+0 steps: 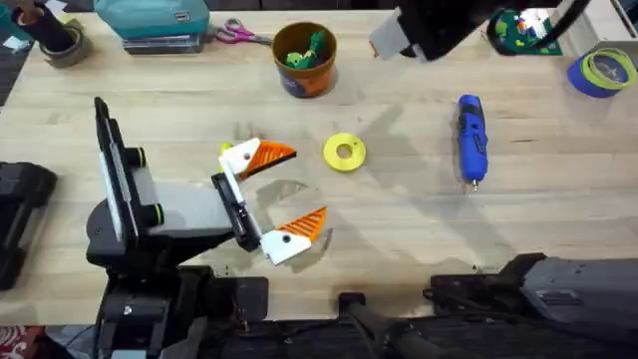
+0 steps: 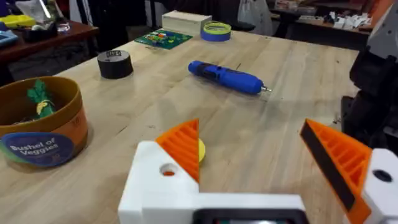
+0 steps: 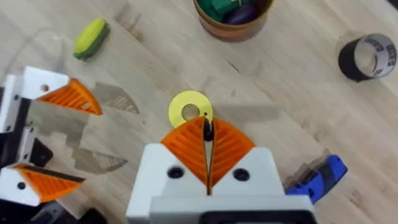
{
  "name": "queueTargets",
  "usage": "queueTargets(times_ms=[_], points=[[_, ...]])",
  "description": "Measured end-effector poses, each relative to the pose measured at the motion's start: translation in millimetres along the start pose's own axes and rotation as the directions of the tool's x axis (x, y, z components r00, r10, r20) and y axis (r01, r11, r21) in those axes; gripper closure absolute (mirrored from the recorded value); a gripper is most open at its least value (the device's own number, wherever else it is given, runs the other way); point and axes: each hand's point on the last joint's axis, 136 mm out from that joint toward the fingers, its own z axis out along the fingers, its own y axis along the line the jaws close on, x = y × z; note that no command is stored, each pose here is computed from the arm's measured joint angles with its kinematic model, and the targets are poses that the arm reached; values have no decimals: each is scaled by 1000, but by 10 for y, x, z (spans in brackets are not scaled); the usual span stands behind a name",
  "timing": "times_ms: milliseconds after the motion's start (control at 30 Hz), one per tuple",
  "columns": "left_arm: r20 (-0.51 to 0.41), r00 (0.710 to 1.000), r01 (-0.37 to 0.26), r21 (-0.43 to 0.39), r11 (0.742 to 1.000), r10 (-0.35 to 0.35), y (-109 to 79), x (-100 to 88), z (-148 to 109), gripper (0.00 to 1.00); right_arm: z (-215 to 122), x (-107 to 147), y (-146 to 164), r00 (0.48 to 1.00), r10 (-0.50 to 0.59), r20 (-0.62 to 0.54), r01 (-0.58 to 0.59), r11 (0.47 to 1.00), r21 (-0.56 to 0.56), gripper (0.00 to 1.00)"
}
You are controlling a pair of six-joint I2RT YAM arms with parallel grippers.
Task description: Pick up the gripper from the table and insert it into the empty holder that is missing its gripper. Then pick up a screw, insert it into the mounting hole, and use the screwdriver to tighten it. Finally, clean up the table by picking up the vegetable and placing it into the bucket.
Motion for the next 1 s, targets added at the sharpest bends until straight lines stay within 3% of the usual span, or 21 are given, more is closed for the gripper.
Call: queueTargets(times_ms=[267,300,633,800,1000], points=[[0,1000,0,0,1000,0,0,0,0,15,93,-271,451,987,-161,-9,160,985,-69,996],[0,1000,0,0,1000,0,0,0,0,15,213,-292,662,974,-226,-25,223,970,-99,996],[0,1000,0,0,1000,0,0,0,0,15,378,-263,1485,887,-461,22,456,868,-197,996],[0,1000,0,0,1000,0,0,0,0,15,402,-246,1708,854,-518,46,514,830,-218,996],[0,1000,0,0,1000,0,0,0,0,15,457,-223,1765,845,-533,38,527,819,-226,996]])
